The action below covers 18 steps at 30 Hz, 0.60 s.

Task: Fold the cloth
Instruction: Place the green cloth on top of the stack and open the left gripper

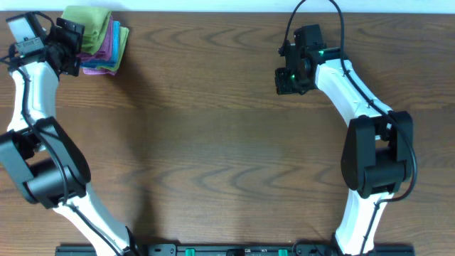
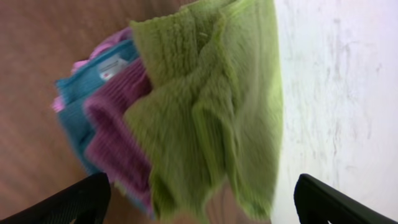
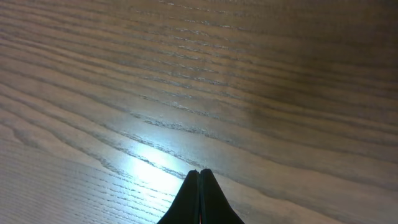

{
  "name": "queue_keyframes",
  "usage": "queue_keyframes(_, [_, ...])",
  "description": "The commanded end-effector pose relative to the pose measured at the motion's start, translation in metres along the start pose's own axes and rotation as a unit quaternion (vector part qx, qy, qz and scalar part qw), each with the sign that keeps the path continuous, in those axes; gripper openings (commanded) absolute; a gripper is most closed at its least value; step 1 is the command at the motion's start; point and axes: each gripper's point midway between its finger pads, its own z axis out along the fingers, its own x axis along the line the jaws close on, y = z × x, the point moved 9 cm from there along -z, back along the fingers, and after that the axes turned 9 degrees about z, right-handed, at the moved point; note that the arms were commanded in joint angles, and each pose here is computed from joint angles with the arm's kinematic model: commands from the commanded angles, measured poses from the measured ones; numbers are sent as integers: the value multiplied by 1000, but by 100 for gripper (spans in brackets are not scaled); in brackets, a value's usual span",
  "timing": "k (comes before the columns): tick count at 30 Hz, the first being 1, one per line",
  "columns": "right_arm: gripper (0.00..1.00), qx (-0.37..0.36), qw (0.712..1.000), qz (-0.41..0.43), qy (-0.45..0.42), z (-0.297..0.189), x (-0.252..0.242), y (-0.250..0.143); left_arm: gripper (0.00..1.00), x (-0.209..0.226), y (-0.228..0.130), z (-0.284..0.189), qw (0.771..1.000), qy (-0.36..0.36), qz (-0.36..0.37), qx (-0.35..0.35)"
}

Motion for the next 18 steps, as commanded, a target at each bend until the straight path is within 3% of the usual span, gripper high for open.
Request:
queue_keyframes(1, [1,-26,1000,-11,5,-21,4,9,95,-23,5,-46,999,-2,39,-33])
queue_keyframes(5, [1,-61,998,-26,-4,-61,11,18,95,-35,-14,-85,987,46,149,-28])
queue_keyframes(10, [1,-114,992,-42,-38,-126,16,12,96,-57,-59,-130,950,113,292,-7])
queue_keyframes(15, [2,-146,987,-54,-32,-208,24,-24,95,-83,-124,-188,916,117,383,30])
queue_keyframes(18, [2,-163,984,-63,-27,-257,28,-66,95,-88,-166,-236,890,103,442,34])
